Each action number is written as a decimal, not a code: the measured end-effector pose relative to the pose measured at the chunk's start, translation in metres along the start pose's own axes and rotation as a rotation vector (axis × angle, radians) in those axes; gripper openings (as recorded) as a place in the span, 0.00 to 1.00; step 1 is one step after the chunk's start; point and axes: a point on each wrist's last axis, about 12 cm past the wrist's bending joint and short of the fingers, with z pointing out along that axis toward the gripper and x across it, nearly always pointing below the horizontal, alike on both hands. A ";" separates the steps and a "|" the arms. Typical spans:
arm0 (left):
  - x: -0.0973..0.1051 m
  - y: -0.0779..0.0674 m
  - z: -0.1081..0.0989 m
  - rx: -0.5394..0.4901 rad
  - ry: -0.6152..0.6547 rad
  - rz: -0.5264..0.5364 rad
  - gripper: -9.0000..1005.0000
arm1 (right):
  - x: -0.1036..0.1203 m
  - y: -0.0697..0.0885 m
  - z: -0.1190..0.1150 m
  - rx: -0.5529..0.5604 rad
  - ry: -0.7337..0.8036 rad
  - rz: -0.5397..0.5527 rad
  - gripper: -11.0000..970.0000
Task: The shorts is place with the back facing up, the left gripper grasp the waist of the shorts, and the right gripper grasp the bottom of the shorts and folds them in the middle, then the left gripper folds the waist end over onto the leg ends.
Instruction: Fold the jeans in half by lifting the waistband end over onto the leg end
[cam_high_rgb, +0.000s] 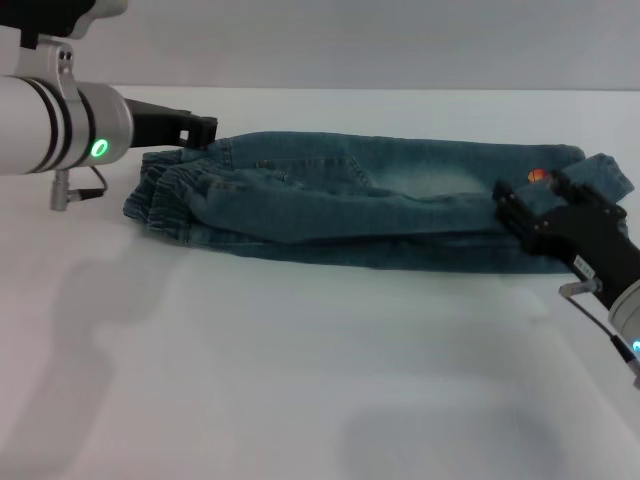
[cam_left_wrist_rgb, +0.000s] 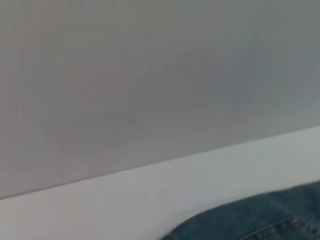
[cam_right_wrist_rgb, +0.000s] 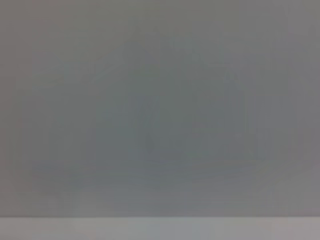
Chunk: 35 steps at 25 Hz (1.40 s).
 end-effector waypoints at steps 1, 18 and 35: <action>-0.001 0.002 0.000 -0.006 0.011 0.007 0.10 | 0.001 0.002 -0.001 -0.005 0.004 0.001 0.70; -0.015 0.014 0.035 -0.019 0.200 0.115 0.71 | 0.014 0.028 -0.020 -0.069 0.049 -0.025 0.69; -0.021 0.012 0.047 -0.041 0.281 0.175 0.73 | 0.017 0.038 -0.021 -0.097 0.056 -0.011 0.69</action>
